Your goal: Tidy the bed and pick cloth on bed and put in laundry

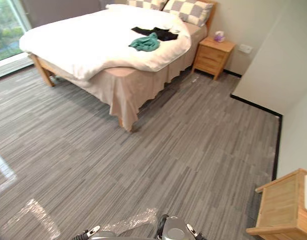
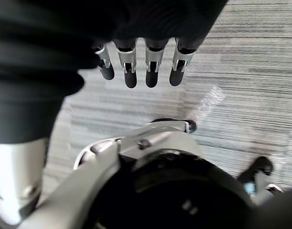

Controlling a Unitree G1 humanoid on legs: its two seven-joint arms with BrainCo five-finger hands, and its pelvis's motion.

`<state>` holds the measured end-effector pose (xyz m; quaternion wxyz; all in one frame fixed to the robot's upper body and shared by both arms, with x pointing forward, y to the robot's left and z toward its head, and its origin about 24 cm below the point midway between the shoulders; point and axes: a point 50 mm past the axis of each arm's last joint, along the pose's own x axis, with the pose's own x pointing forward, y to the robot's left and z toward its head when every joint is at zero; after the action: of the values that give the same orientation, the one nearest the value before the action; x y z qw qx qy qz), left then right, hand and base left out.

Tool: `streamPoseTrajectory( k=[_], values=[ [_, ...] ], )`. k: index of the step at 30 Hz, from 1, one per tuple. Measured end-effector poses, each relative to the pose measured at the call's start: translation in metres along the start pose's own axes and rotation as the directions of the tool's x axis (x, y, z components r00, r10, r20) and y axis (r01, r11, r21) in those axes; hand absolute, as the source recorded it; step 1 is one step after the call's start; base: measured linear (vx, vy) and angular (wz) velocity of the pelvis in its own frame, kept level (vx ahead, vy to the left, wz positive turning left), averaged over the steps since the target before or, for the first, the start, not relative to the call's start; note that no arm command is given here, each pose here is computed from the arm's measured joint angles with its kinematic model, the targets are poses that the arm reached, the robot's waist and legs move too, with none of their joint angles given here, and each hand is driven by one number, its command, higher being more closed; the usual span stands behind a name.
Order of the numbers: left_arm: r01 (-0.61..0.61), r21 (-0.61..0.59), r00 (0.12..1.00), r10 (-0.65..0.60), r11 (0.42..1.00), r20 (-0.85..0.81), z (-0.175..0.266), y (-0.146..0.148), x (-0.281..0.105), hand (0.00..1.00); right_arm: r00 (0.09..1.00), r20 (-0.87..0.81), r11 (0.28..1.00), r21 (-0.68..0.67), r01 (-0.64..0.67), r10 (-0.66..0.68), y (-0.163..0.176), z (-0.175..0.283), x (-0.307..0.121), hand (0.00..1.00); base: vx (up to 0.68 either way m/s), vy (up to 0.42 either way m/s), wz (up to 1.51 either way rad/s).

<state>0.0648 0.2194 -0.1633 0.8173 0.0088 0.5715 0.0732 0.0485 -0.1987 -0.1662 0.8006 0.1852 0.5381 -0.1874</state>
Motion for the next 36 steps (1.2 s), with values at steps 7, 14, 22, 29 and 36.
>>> streamPoseTrajectory(
  k=[7, 14, 22, 29, 36],
  values=[
    [0.033, -0.005, 0.999, -0.033, 0.999, 0.036, 0.007, -0.014, 0.002, 0.0, 0.998, -0.032, 0.996, -0.069, 0.047, -0.049, -0.019, 0.004, 0.0, 0.0, 0.4, -0.245, -0.16],
    [0.187, -0.159, 0.968, -0.155, 0.969, 0.196, 0.031, -0.025, 0.001, 0.0, 0.999, -0.038, 0.944, -0.329, 0.001, -0.014, -0.013, 0.033, 0.009, 0.0, 0.43, -0.087, -0.57],
    [0.236, -0.187, 0.949, -0.184, 0.954, 0.256, 0.035, -0.017, -0.001, 0.0, 0.997, 0.005, 0.929, -0.364, -0.07, 0.077, 0.006, 0.042, 0.01, 0.0, 0.41, 0.186, -0.45],
    [0.201, -0.286, 0.967, -0.143, 0.937, 0.21, 0.02, -0.018, -0.001, 0.0, 0.999, 0.01, 0.916, -0.399, -0.028, 0.036, 0.003, 0.036, 0.01, 0.0, 0.25, 0.148, 0.05],
    [0.166, -0.198, 0.976, -0.132, 0.966, 0.174, 0.024, -0.011, 0.0, 0.0, 0.999, 0.037, 0.934, -0.358, 0.005, 0.009, 0.001, 0.025, 0.007, 0.0, 0.3, 0.057, 0.7]
  ],
)
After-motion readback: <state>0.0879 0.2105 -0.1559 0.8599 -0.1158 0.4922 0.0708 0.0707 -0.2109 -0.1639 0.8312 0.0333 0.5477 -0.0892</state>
